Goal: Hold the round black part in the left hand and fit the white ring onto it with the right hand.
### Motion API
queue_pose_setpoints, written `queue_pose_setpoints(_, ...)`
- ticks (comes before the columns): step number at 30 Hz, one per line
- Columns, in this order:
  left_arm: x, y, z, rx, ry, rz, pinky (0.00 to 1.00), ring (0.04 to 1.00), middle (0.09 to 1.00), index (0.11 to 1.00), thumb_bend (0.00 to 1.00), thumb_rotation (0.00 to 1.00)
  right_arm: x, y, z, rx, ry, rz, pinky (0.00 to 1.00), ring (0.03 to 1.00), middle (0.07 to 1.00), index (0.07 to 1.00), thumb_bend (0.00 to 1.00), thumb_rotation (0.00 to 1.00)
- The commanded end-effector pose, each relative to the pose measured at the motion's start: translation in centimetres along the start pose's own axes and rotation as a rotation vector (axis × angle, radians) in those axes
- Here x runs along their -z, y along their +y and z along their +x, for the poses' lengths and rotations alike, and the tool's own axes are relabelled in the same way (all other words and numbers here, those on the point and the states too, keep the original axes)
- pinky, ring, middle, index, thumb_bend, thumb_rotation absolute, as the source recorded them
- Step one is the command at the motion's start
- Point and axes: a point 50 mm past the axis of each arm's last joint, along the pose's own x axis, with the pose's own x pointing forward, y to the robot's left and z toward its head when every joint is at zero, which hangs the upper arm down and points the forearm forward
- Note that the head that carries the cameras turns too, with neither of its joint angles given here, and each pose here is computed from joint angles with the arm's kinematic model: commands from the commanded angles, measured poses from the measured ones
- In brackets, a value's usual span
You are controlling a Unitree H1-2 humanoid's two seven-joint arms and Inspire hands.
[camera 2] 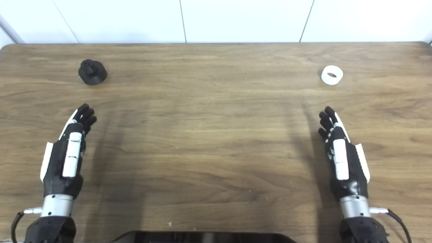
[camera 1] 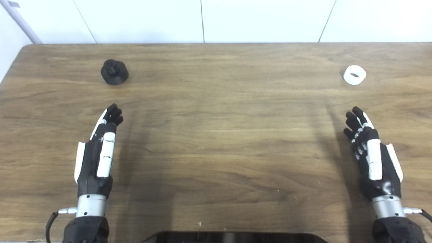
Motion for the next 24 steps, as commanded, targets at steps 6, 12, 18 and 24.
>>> queue_pose_setpoints(6, -0.3, -0.4, -0.4, -0.029, -0.044, -0.022, 1.0, 0.919, 0.92, 0.929, 0.49, 0.85, -0.5, 0.0, -0.1, 0.003, -0.054, 0.009, 0.97, 0.956, 0.935, 0.936, 0.53, 1.0)
queue_pose_setpoints(12, -0.3, -0.4, -0.5, -0.034, -0.042, -0.031, 1.0, 0.919, 0.919, 0.927, 0.49, 0.84, -0.5, 0.0, -0.1, 0.005, -0.056, 0.006, 0.96, 0.952, 0.934, 0.937, 0.51, 1.0)
queue_pose_setpoints(18, -0.2, -0.8, -0.8, -0.006, -0.044, -0.03, 1.0, 0.925, 0.932, 0.937, 0.46, 0.85, -0.2, -0.4, -0.3, 0.01, -0.052, -0.004, 0.96, 0.955, 0.941, 0.942, 0.53, 1.0)
queue_pose_setpoints(24, 0.4, -1.4, -1.5, 0.026, -0.015, 0.009, 1.0, 0.969, 0.963, 0.976, 0.53, 0.93, 0.5, -0.8, -0.6, 0.005, -0.056, -0.02, 0.99, 0.975, 0.952, 0.953, 0.54, 1.0)
